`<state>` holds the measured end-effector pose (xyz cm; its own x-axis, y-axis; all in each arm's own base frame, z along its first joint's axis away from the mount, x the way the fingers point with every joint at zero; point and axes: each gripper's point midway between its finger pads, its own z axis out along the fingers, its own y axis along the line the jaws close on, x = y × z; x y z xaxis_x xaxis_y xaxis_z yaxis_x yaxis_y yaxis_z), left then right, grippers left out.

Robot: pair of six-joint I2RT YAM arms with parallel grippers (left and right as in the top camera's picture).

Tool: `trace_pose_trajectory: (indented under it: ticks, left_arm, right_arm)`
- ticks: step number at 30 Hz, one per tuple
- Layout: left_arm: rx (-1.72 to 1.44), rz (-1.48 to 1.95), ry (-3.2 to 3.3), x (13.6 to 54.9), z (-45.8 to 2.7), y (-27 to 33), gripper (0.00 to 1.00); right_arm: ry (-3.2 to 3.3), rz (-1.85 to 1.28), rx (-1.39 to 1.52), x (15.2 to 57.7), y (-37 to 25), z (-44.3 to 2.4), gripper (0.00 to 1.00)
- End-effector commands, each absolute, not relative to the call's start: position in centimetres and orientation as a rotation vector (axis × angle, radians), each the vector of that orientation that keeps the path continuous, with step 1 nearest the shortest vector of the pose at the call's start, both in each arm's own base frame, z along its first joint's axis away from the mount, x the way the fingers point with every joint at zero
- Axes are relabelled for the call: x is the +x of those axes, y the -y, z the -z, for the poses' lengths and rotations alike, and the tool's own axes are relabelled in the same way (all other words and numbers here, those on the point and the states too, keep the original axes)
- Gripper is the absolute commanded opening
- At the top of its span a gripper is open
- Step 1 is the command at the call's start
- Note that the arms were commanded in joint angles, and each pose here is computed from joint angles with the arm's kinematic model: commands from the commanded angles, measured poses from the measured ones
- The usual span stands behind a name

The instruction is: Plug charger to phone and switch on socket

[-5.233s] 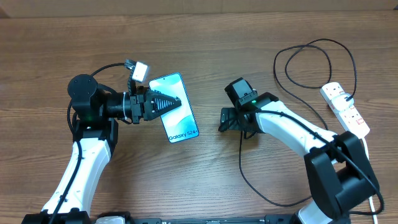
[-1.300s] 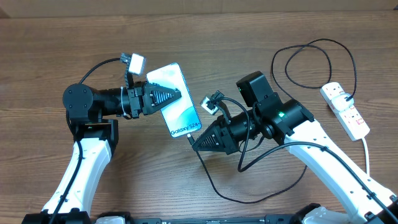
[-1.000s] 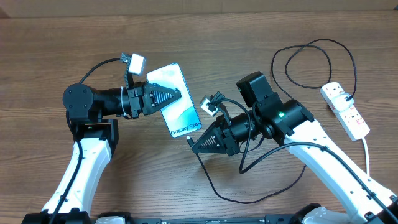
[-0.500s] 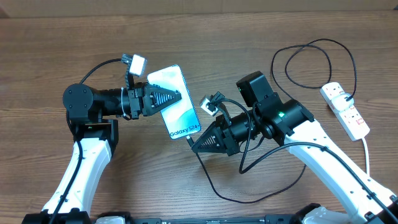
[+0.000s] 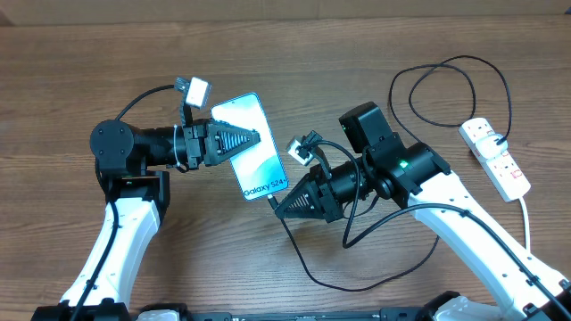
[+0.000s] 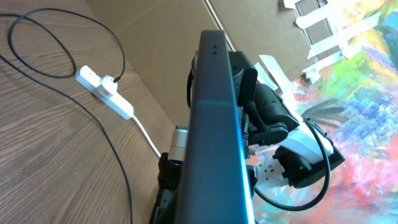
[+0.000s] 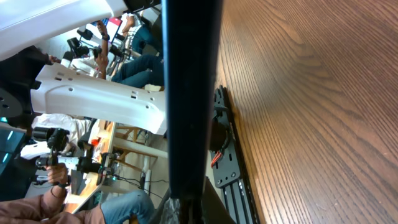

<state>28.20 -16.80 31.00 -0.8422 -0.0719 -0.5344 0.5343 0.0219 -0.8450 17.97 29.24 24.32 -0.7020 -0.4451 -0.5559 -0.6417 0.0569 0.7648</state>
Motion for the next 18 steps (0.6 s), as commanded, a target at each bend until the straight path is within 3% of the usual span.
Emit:
trace_pose_trajectory:
  ticks: [1, 18]
  left_arm:
    - [0.49, 1.872, -1.868, 28.06, -31.42, 16.99, 0.04]
    - [0.531, 1.837, -1.837, 28.1, -31.42, 16.99, 0.05]
  right_arm:
    - [-2.134, -1.723, -1.133, 17.79, -29.33, -24.47, 0.04]
    - [-2.167, -1.756, -1.119, 17.22, -29.1, -24.4, 0.04]
